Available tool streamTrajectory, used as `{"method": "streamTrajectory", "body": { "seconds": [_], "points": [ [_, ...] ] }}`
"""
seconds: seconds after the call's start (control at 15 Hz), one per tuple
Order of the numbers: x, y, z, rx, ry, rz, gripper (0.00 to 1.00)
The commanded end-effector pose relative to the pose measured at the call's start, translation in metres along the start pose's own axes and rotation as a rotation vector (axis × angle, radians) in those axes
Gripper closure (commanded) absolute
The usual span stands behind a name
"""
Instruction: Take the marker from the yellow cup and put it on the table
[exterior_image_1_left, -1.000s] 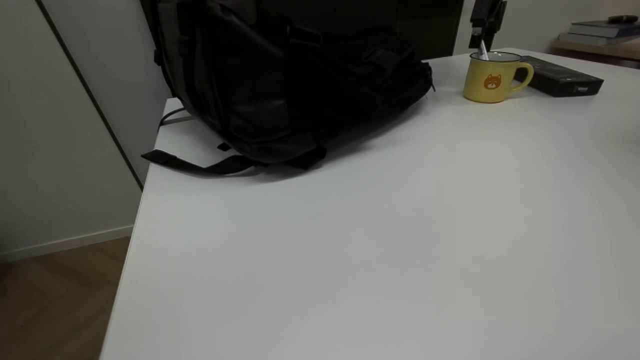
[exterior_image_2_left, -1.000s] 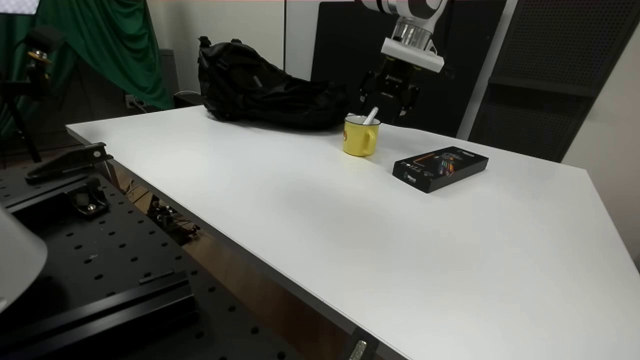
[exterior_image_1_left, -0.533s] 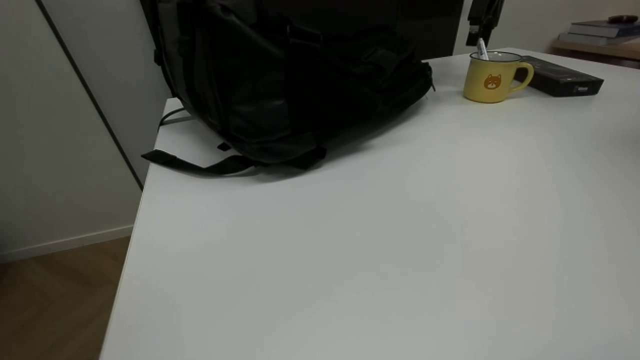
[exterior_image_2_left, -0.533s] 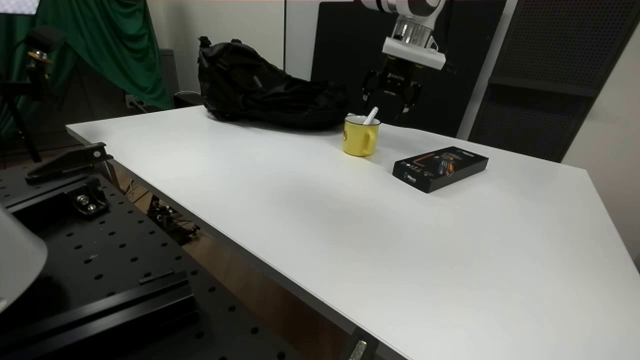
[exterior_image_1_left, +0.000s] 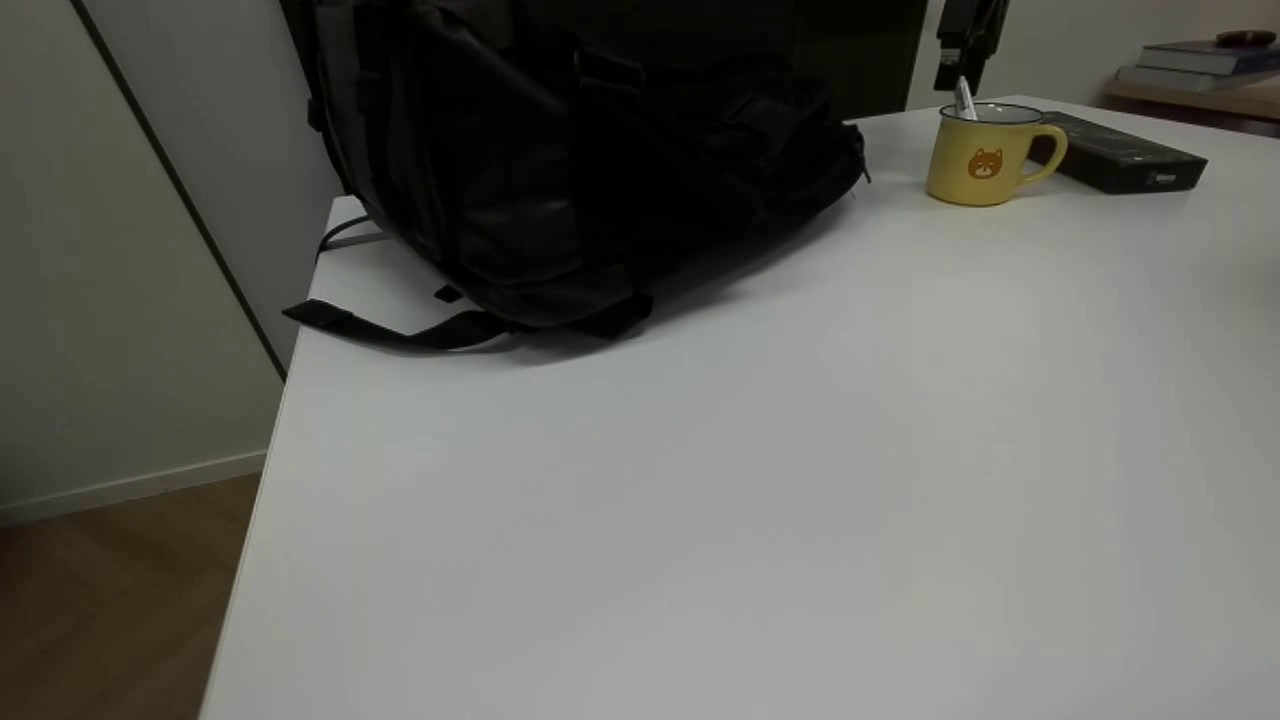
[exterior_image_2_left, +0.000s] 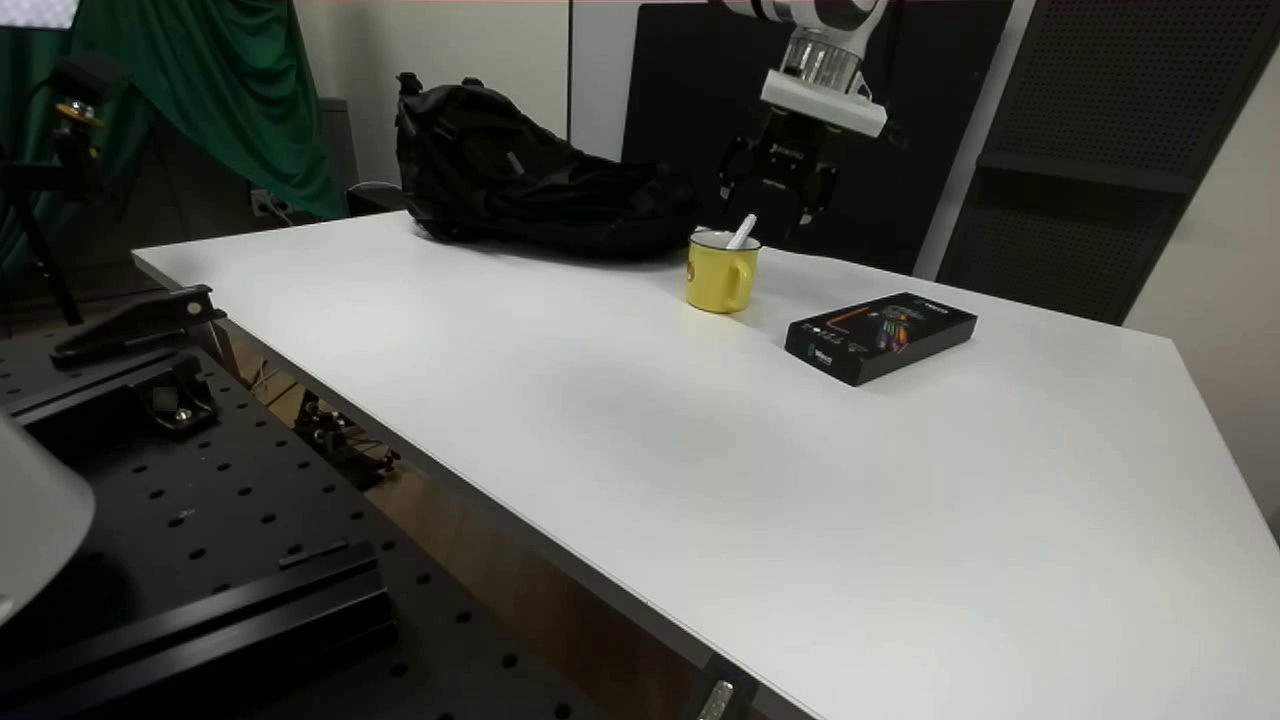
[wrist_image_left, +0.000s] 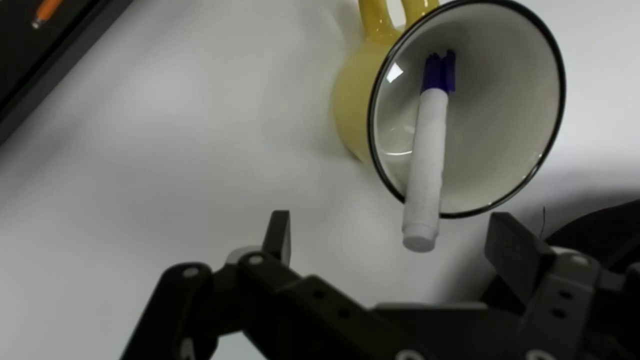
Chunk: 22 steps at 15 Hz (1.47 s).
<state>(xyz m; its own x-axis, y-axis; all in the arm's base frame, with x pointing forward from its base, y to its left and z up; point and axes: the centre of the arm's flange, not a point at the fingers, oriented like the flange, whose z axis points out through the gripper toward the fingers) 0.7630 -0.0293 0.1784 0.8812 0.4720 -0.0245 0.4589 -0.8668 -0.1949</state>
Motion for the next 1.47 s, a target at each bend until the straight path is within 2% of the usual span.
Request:
{"method": "streamTrajectory", "body": {
  "seconds": [0.0, 0.13, 0.2, 0.27, 0.93, 1.4],
  "points": [
    [-0.005, -0.0049, -0.0087, 0.01, -0.016, 0.037, 0.0],
    [-0.0056, -0.0054, -0.0083, 0.015, -0.021, 0.039, 0.0],
    [-0.0058, -0.0051, -0.0078, 0.019, -0.024, 0.04, 0.07],
    [-0.0059, -0.0049, -0.0071, 0.023, -0.029, 0.042, 0.26],
    [-0.0034, -0.0026, -0.0028, 0.029, -0.069, 0.073, 0.95],
    [-0.0004, -0.0039, -0.0084, 0.021, -0.074, 0.095, 0.94]
  ]
}}
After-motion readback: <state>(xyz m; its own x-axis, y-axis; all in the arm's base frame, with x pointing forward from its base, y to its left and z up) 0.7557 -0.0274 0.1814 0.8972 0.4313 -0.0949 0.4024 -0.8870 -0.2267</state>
